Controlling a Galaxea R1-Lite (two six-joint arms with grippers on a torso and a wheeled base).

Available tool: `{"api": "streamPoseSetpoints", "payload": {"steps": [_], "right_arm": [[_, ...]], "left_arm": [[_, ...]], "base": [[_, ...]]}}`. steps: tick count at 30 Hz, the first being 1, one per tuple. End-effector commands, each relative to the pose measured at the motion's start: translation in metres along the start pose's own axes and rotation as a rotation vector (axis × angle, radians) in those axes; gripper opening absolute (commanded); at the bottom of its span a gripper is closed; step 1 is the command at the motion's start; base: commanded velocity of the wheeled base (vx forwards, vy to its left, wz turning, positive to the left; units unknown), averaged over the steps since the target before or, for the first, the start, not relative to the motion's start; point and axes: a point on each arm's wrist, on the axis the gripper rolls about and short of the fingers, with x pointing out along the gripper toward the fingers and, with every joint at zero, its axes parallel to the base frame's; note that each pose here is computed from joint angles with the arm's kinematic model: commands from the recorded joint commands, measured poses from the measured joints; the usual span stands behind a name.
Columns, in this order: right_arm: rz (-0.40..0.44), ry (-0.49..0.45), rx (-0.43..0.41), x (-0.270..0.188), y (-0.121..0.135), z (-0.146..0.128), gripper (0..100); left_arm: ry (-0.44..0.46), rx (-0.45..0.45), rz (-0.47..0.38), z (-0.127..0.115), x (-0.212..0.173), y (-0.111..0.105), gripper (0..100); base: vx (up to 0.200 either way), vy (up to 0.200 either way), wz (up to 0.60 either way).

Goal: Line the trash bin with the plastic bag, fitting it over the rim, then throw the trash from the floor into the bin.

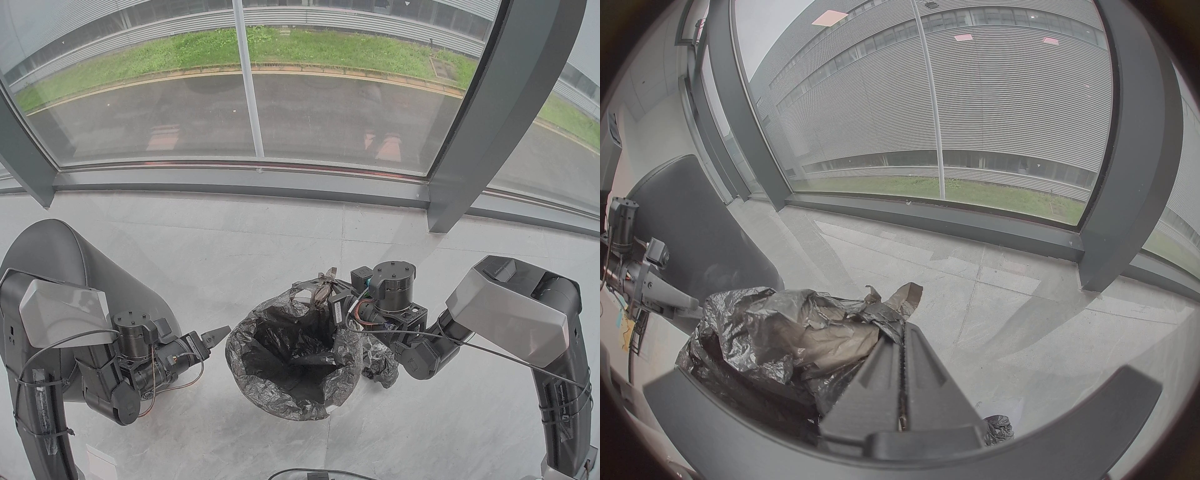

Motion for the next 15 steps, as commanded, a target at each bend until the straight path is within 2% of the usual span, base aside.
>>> {"api": "streamPoseSetpoints", "payload": {"steps": [1, 8, 15], "right_arm": [[0.001, 0.003, -0.002, -0.001, 0.000, 0.000, 0], [-0.008, 0.003, 0.001, 0.001, -0.001, -0.001, 0], [-0.018, 0.011, 0.003, 0.001, -0.006, -0.003, 0]], "left_arm": [[-0.027, 0.010, -0.028, 0.009, -0.012, -0.011, 100], [-0.083, 0.021, -0.097, 0.024, -0.025, -0.035, 100], [-0.083, 0.029, -0.144, 0.023, -0.031, -0.051, 100]], "base": [[0.000, 0.000, 0.00], [0.000, 0.000, 0.00], [0.000, 0.000, 0.00]]}}
